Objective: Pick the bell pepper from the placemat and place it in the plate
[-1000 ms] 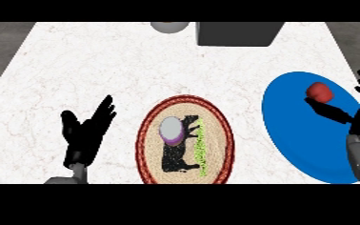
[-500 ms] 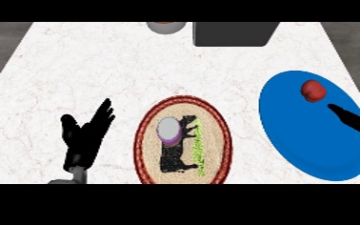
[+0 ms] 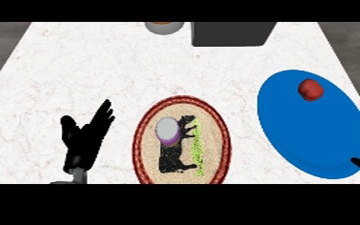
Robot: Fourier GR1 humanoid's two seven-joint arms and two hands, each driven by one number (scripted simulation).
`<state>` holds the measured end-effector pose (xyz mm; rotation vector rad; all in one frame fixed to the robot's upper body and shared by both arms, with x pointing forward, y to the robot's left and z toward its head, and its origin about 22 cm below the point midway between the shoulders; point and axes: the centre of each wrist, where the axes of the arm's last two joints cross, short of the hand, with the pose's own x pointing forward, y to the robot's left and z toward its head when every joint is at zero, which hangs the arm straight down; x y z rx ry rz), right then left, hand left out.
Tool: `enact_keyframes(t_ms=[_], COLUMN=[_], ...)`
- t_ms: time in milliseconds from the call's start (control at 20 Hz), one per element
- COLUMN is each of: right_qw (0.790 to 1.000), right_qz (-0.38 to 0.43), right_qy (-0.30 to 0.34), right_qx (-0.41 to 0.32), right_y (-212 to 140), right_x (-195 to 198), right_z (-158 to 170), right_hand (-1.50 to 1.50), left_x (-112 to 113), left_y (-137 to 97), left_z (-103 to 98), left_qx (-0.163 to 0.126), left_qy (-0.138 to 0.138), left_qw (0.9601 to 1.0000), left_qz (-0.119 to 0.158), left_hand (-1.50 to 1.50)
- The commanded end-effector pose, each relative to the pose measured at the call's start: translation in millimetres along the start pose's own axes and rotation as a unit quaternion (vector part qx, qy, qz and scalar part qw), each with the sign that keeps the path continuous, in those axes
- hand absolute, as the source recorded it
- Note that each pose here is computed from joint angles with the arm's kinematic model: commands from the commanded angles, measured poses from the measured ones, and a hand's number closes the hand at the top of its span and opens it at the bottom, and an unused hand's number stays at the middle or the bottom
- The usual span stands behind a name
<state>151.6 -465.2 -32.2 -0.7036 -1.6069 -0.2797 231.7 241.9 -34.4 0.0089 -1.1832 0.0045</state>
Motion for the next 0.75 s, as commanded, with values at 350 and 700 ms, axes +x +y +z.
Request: enact_keyframes(t_ms=[350,700], right_qw=[0.997,0.996], right_qz=[0.058,0.074], right_qy=[0.005,0.008], right_qx=[0.049,0.042], right_y=[-45.0,-42.8], right_x=[0.8,-13.1], right_z=[82.6,121.4], right_hand=[-1.50,-1.50], left_x=[-15.1,7.5], left_y=[8.4,-7.4], left_z=[3.1,-11.7], left_qx=[0.004,-0.004], left_qy=[0.000,-0.001], left_qw=[1.0000,0.9999], left_qz=[0.003,-0.009], left_hand=[0.00,0.00])
